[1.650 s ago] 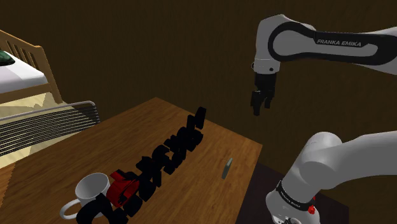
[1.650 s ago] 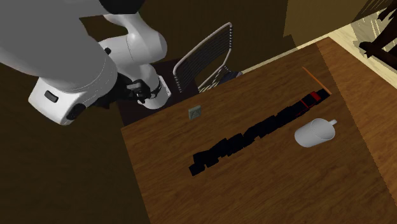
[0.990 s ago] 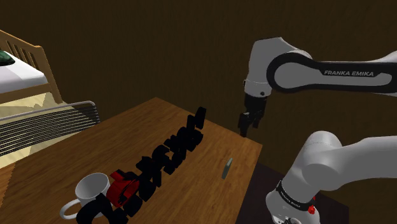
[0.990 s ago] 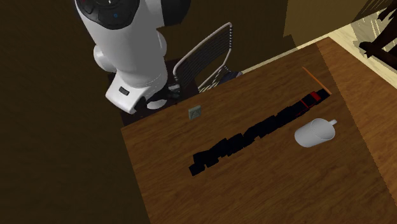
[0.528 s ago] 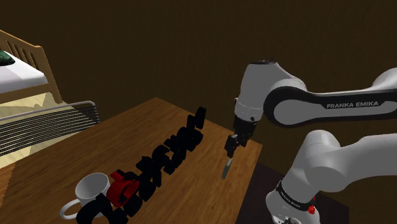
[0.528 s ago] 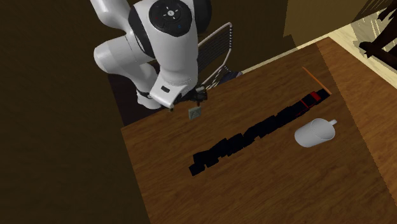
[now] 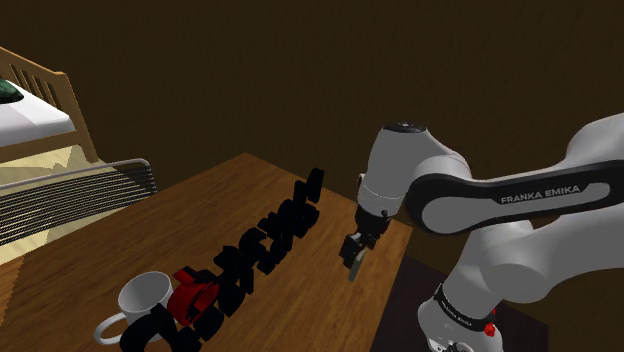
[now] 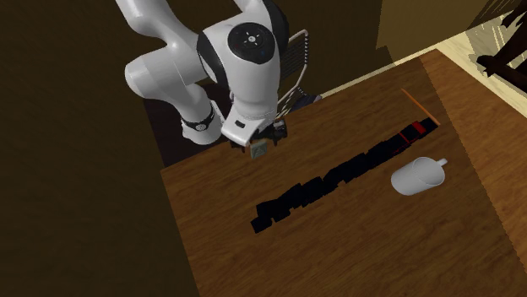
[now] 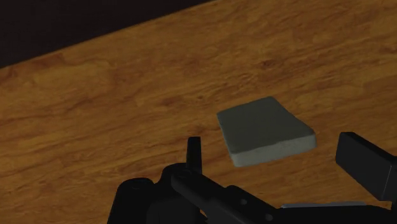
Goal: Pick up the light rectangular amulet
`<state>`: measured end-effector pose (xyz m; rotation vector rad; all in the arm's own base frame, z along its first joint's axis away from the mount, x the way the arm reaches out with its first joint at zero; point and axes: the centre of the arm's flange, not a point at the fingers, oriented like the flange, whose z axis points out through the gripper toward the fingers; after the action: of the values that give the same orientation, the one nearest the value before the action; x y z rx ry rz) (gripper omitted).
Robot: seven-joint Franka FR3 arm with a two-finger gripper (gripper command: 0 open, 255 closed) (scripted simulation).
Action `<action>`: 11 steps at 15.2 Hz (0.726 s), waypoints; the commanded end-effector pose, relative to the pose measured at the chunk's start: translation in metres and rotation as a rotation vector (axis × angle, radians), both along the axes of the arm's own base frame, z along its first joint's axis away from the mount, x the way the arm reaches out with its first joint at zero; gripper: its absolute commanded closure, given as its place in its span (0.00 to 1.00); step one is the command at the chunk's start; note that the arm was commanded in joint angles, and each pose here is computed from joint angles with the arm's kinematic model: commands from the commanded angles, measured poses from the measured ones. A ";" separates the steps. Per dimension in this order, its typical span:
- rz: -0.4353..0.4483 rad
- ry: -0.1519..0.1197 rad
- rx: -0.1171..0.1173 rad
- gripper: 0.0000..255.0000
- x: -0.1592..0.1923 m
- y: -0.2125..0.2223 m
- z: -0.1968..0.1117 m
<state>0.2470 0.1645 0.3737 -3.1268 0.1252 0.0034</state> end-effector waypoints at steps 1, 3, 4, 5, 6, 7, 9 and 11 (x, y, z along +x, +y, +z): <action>0.000 -0.001 0.000 0.00 -0.001 0.000 -0.011; 0.000 -0.001 0.000 0.00 -0.001 0.000 -0.019; 0.000 -0.001 0.000 0.00 -0.001 0.000 -0.019; 0.000 -0.001 0.000 1.00 -0.001 0.000 -0.019; 0.000 -0.001 0.000 1.00 -0.001 0.000 -0.019; 0.000 -0.001 0.000 1.00 -0.001 0.001 -0.019; 0.000 -0.001 0.000 1.00 -0.001 0.001 -0.019; 0.000 -0.001 0.000 1.00 -0.001 0.001 -0.019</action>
<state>0.2461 0.1651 0.3547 -3.1266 0.1254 0.0005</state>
